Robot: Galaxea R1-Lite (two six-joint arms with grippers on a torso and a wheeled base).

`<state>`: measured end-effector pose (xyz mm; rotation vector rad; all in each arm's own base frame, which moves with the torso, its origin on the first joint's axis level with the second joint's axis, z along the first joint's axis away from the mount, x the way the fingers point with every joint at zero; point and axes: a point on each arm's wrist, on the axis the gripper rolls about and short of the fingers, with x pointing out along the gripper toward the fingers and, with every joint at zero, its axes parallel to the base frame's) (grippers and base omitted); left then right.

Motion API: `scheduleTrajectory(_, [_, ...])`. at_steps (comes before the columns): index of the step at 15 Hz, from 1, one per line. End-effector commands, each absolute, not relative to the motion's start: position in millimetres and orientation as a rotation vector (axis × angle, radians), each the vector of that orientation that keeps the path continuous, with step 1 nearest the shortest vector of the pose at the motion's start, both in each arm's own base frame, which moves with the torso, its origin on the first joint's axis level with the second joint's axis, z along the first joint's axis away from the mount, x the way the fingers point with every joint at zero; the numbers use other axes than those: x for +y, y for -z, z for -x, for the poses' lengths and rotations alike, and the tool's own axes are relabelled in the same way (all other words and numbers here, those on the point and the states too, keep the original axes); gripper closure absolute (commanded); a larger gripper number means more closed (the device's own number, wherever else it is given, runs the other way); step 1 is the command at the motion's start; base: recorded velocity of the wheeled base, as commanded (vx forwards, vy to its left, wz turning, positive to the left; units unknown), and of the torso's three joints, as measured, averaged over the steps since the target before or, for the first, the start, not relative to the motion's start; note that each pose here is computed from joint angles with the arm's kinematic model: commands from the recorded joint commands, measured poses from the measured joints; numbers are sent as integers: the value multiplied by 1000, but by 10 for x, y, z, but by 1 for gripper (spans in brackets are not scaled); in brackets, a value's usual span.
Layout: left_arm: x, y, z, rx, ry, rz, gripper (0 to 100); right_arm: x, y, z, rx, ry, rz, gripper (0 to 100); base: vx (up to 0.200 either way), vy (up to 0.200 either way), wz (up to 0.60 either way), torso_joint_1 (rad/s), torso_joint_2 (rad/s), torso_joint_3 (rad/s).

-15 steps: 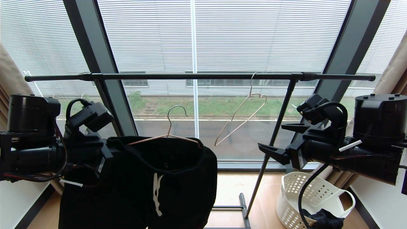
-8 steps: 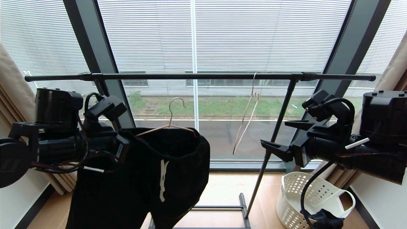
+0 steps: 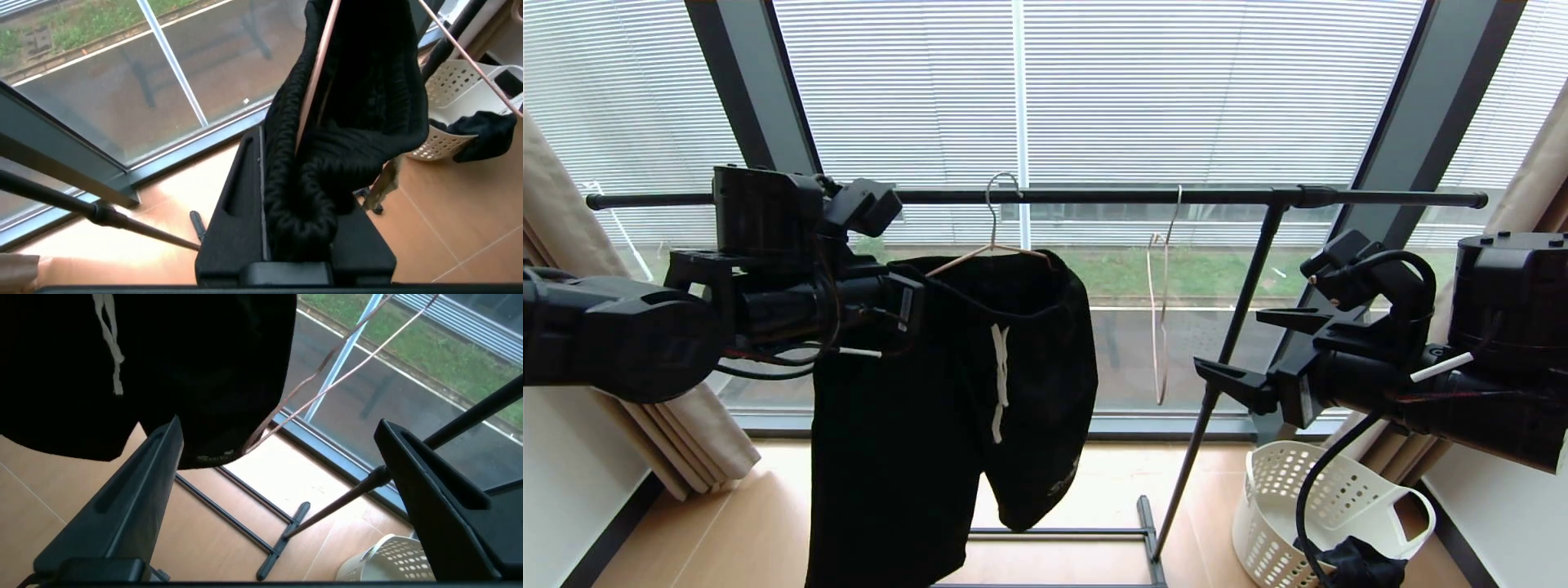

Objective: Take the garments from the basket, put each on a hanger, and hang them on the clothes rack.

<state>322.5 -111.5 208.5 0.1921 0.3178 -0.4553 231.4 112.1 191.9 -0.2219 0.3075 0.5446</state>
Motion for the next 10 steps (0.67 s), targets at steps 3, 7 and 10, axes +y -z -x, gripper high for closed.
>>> scheduleTrajectory(3, [-1244,-2017,-3507,322,432,-160,100,1109,-1916,-2322,309,-539,221,0,0,0,0,0,0,0])
scheduleTrajectory(7, [-1316,-1963,-3734,316,425,-136,100,1113,-1908,-2331,310,-541,221,0,0,0,0,0,0,0])
scheduleTrajectory(10, [-1328,-1912,-3855,319,398,-117,100,1115,-1895,-2335,315,-541,222,0,0,0,0,0,0,0])
